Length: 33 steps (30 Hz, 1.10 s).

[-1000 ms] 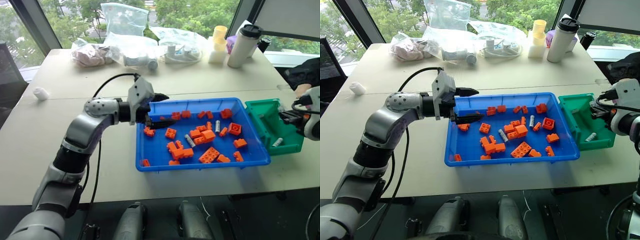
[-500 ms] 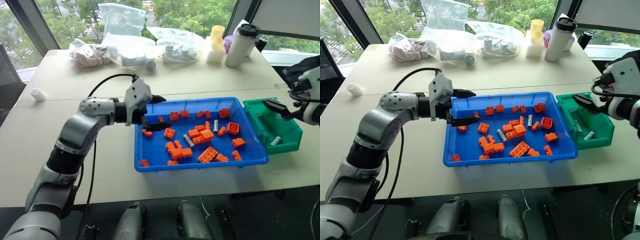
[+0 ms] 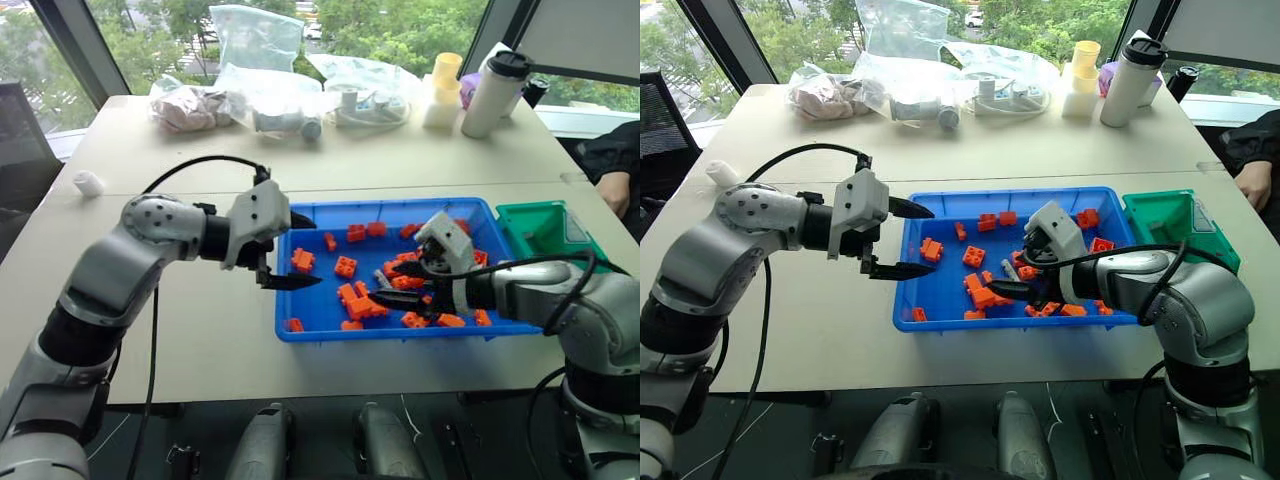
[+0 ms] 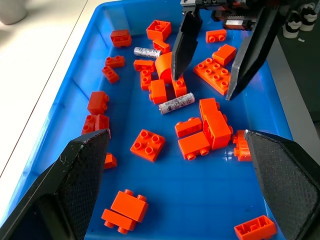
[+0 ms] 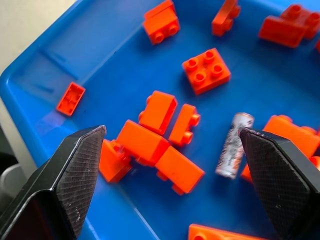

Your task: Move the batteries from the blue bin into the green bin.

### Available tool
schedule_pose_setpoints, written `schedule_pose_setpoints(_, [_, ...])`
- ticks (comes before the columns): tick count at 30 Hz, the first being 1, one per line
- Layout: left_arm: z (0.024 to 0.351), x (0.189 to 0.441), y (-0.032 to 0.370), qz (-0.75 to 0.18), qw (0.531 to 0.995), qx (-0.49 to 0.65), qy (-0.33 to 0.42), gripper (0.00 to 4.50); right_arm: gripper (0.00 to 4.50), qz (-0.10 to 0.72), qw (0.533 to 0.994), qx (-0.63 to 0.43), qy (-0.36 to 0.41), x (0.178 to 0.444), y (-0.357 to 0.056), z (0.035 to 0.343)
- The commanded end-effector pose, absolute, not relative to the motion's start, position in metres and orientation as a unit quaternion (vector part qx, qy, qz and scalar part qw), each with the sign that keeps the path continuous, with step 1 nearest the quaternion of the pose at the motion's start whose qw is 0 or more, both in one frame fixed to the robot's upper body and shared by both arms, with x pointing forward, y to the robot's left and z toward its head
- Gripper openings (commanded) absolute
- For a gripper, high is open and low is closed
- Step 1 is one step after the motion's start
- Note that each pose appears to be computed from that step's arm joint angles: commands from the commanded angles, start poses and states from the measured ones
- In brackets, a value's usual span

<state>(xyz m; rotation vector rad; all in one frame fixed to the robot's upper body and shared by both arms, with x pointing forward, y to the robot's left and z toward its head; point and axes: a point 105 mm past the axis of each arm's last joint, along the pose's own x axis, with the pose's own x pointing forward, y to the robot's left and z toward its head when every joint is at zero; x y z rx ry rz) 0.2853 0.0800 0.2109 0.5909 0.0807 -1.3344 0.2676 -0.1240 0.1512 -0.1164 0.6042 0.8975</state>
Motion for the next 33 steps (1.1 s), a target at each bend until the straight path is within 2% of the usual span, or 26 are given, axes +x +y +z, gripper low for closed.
schedule_pose_setpoints(1, [0.224, 0.282, 0.08, -0.6, 0.749, 0.282, 0.013, 4.5, 4.4, 0.429, 0.855, -0.059, 0.283, 0.269, -0.12, 0.152])
schedule_pose_setpoints(22, [0.222, 0.279, 0.076, -0.595, 0.762, 0.256, 0.015, 4.5, 4.4, 0.362, 0.866, -0.106, 0.328, 0.312, -0.124, 0.112])
schedule_pose_setpoints(29, [0.221, 0.278, 0.078, -0.592, 0.765, 0.254, 0.015, 4.5, 4.4, 0.374, 0.856, -0.129, 0.334, 0.307, -0.125, 0.109])
schedule_pose_setpoints(31, [0.221, 0.279, 0.077, -0.593, 0.764, 0.254, 0.014, 4.5, 3.87, 0.374, 0.852, -0.142, 0.337, 0.306, -0.125, 0.104])
schedule_pose_setpoints(33, [0.221, 0.28, 0.076, -0.593, 0.764, 0.254, 0.013, 4.5, 3.03, 0.376, 0.851, -0.144, 0.337, 0.305, -0.123, 0.103])
